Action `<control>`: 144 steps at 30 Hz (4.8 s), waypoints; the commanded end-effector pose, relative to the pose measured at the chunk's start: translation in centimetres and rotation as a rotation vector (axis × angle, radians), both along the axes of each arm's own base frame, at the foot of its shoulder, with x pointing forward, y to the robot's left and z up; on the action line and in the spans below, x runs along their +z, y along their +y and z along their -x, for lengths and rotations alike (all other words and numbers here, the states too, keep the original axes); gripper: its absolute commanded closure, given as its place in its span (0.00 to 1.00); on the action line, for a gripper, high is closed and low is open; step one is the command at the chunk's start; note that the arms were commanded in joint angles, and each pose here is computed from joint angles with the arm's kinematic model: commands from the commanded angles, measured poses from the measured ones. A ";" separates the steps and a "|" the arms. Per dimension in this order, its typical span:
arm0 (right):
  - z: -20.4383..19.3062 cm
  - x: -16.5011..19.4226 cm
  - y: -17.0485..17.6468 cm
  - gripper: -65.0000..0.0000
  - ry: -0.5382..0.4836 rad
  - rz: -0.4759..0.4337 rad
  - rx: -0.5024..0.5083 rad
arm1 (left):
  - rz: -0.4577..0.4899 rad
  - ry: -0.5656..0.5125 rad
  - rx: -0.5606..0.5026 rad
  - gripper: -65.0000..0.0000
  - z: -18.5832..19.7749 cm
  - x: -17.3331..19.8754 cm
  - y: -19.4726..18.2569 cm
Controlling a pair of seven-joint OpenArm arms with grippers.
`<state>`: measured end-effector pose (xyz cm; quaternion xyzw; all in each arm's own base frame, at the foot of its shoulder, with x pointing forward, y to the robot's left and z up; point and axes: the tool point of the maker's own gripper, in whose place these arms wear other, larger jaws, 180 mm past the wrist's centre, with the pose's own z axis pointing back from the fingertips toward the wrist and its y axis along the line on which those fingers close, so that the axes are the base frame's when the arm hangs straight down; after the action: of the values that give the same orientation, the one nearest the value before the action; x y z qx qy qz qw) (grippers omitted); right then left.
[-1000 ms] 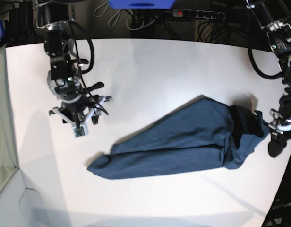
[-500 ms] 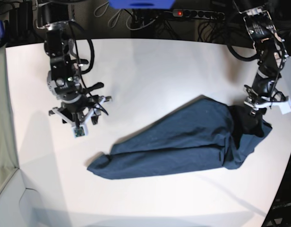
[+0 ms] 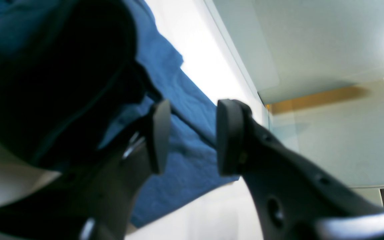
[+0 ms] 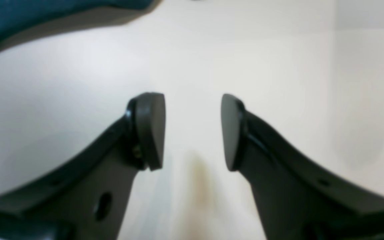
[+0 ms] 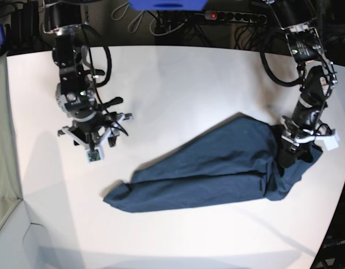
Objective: Layout the t-shirt on the table in an organized manner, then fold the t-shirt properly
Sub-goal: 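Release the shirt with the left gripper and reposition it over the shirt, then grasp the shirt end with the left gripper and pull it outward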
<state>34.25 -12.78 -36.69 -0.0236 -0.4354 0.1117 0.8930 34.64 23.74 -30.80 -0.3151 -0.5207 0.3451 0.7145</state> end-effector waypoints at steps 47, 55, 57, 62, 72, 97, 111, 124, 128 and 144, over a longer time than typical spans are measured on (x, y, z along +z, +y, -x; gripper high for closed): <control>-1.1 1.5 -0.3 0.57 -0.057 0.008 0.007 | 0.095 -0.023 0.039 0.65 -2.2 -0.3 0.3; -1.0 1.4 -0.5 0.57 -0.054 0.011 0.006 | 0.095 -0.028 0.040 0.65 -2.3 -0.1 0.3; -1.0 1.4 -0.5 0.57 -0.054 0.011 0.006 | 0.095 -0.028 0.040 0.65 -2.3 -0.1 0.3; -1.0 1.4 -0.5 0.57 -0.054 0.012 0.006 | 0.095 -0.028 0.040 0.66 -2.3 -0.1 0.3; -1.2 1.6 -0.5 0.57 -0.059 0.012 0.006 | 0.118 -0.047 0.137 0.75 -1.4 0.1 3.1; -1.0 1.4 -0.4 0.57 -0.053 0.012 0.007 | 0.120 -0.088 0.118 0.98 -2.5 1.7 2.7; -1.2 1.7 -0.1 0.57 -0.061 0.009 0.013 | -0.159 -0.464 -0.089 1.00 -5.7 18.8 -1.5; -1.7 2.4 -0.3 0.57 -0.076 0.011 0.007 | -0.251 -0.626 -0.092 1.00 -9.2 27.9 0.4; -1.7 2.8 0.0 0.57 -0.086 0.008 0.013 | -0.237 -0.669 -0.081 1.00 -10.3 30.4 0.8; -0.1 3.3 9.6 0.57 -0.091 -0.112 0.181 | -0.224 -0.603 -0.136 1.00 -15.6 31.2 -0.1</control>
<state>33.75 -3.45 -34.54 0.0577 -0.4641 0.1635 0.8686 50.69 23.25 -3.16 -0.3487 -0.6933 0.1387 0.6153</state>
